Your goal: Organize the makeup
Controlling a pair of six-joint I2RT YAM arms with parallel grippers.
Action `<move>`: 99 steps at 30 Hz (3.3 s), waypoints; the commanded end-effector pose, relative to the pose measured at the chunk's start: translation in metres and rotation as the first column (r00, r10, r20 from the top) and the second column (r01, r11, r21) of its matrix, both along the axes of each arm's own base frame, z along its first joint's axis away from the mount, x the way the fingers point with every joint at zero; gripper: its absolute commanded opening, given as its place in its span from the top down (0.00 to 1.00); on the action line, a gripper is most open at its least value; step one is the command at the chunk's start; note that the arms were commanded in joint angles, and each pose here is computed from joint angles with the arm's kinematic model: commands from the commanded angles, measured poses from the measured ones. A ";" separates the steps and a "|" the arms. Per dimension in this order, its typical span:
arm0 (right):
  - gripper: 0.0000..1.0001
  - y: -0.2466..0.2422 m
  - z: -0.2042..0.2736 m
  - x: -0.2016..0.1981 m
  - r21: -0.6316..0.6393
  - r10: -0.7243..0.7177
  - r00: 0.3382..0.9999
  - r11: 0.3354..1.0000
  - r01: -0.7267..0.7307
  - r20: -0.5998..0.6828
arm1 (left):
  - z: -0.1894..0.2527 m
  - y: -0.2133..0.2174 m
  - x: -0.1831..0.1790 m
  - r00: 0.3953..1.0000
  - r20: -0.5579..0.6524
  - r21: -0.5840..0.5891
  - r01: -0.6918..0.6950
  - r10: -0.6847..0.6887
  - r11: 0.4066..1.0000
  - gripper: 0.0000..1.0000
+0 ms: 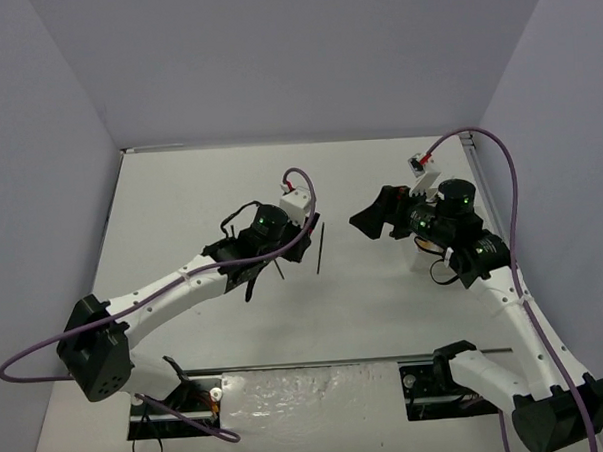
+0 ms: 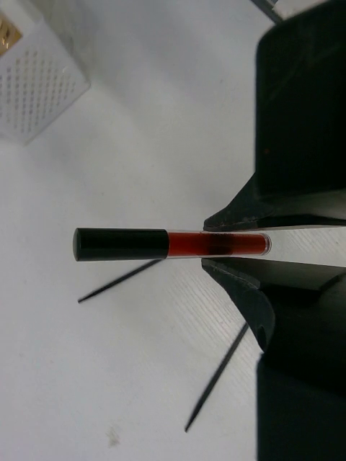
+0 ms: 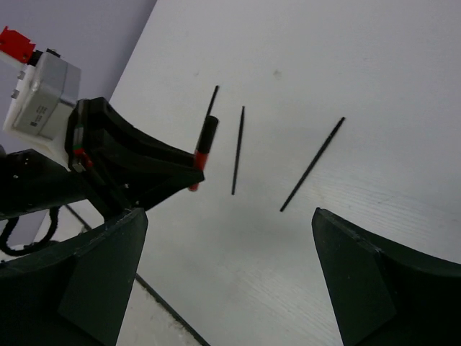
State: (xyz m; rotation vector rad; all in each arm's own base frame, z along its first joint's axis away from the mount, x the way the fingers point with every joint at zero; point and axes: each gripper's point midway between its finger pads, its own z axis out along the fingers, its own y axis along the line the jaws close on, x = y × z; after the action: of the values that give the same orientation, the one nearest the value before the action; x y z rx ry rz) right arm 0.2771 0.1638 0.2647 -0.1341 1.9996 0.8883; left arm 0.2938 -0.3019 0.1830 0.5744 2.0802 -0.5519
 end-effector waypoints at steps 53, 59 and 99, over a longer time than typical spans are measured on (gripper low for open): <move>1.00 0.023 0.020 0.011 -0.057 -0.114 0.987 0.991 0.121 0.117 | 0.104 -0.014 -0.028 0.964 0.259 -0.083 0.086 -0.061 0.993 0.11; 1.00 -0.059 0.010 0.019 -0.206 -0.459 0.868 0.846 0.492 0.190 | 0.079 0.043 -0.017 0.978 0.135 0.008 -0.160 0.157 0.987 0.03; 1.00 -0.249 -0.054 -0.018 -0.340 -0.927 0.167 0.045 0.939 0.337 | 0.019 0.241 -0.015 0.810 -0.158 0.053 -0.564 0.565 0.824 0.03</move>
State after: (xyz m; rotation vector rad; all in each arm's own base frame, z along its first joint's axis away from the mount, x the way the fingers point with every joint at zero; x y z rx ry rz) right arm 0.2522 -0.0733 0.2013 0.7777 1.7841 -0.5263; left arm 0.2714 -0.0593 0.1909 -0.1267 2.3202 -0.2273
